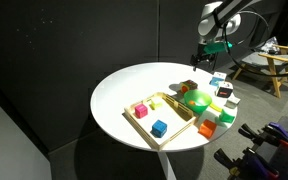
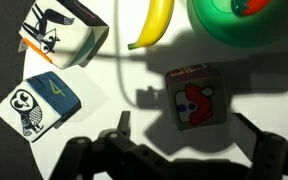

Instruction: Pick up the block with a house image on top and put it in the wooden tray

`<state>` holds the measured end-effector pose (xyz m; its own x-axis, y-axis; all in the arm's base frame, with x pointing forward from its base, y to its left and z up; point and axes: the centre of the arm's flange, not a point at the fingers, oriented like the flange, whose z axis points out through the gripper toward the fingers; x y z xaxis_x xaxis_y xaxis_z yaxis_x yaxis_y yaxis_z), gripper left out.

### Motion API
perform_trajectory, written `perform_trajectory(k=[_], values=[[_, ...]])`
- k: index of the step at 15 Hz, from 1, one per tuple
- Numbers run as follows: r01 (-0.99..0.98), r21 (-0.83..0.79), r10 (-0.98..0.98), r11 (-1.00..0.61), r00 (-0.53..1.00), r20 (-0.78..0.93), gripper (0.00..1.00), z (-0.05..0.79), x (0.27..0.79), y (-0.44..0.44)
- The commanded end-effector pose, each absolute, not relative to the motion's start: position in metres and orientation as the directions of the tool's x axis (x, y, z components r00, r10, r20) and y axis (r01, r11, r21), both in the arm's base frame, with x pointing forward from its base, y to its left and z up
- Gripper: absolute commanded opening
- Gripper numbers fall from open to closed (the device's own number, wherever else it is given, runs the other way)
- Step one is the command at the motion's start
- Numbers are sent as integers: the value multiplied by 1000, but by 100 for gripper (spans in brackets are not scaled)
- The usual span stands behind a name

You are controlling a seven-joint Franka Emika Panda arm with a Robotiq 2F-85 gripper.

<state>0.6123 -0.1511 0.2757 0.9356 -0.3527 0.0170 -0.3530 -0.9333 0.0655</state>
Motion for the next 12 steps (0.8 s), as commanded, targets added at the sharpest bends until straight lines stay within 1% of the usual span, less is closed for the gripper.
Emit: perform_trajectory(k=[1,6,12], values=[[-339,30,-338,-940,940,38,100,272,625,-152],[-319,26,-317,-947,947,50,100,258,637,-148],[-251,40,-248,-967,967,65,100,241,647,-134]])
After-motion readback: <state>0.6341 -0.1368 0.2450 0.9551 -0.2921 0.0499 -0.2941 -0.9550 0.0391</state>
